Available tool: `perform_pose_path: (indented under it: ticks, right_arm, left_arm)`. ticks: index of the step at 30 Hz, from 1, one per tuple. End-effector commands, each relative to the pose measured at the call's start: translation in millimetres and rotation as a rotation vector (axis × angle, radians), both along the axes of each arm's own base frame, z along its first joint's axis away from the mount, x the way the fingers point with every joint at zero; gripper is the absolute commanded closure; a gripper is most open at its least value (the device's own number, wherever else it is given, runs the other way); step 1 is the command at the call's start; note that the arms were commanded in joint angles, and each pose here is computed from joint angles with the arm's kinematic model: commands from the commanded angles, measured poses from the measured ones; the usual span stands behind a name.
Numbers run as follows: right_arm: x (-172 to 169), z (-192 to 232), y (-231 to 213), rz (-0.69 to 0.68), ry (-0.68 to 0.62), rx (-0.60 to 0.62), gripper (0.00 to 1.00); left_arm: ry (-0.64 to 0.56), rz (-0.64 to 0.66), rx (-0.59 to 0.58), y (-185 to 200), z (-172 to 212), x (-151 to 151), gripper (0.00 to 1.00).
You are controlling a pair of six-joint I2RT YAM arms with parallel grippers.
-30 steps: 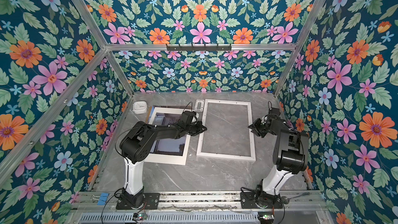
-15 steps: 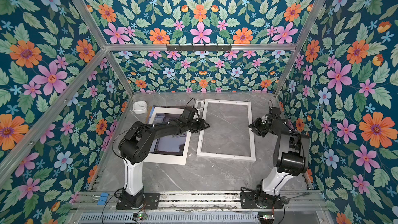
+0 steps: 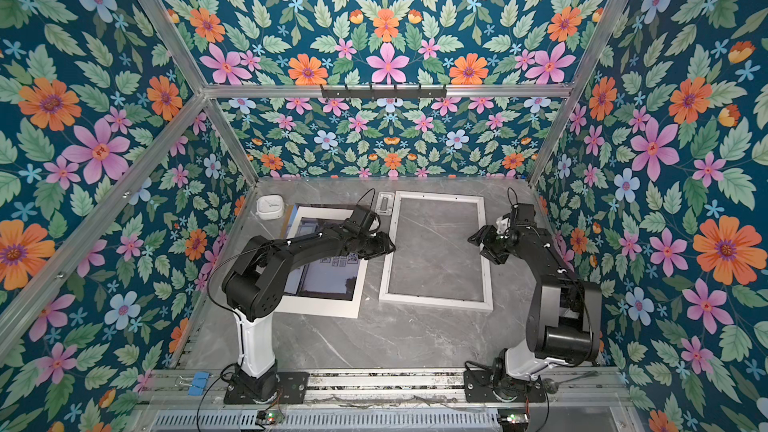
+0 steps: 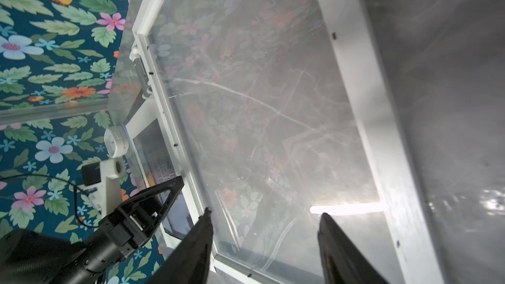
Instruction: Put the photo into the frame
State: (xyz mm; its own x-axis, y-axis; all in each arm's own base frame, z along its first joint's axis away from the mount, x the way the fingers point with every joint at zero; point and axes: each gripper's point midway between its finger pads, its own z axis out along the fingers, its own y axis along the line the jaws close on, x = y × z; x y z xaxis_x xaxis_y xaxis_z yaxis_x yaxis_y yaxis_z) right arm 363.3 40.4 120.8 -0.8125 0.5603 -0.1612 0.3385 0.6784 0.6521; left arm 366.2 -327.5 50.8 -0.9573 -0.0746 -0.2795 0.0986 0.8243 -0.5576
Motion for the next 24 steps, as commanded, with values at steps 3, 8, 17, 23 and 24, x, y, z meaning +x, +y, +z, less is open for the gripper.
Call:
perform_pose_path:
  ticks: [3, 8, 17, 23, 24]
  right_arm:
    - [-15, 9, 17, 0.032, -0.013, -0.002, 0.32]
    - [-27, 17, 33, 0.062, -0.047, -0.002, 0.27]
    - [-52, 28, 74, 0.178, -0.089, 0.014, 0.26]
    - [-80, 44, 130, 0.34, -0.169, 0.029, 0.25]
    - [-86, 44, 141, 0.367, -0.175, 0.028, 0.25]
  left_arm:
    - [0.011, -0.021, -0.036, -11, 1, -10, 0.44]
    - [0.019, -0.033, -0.037, -19, 0, -22, 0.44]
    - [-0.018, -0.037, -0.01, -13, 16, -32, 0.43]
    - [-0.011, -0.024, 0.024, 20, 30, -41, 0.43]
    - [0.0, -0.023, 0.023, 27, 31, -45, 0.43]
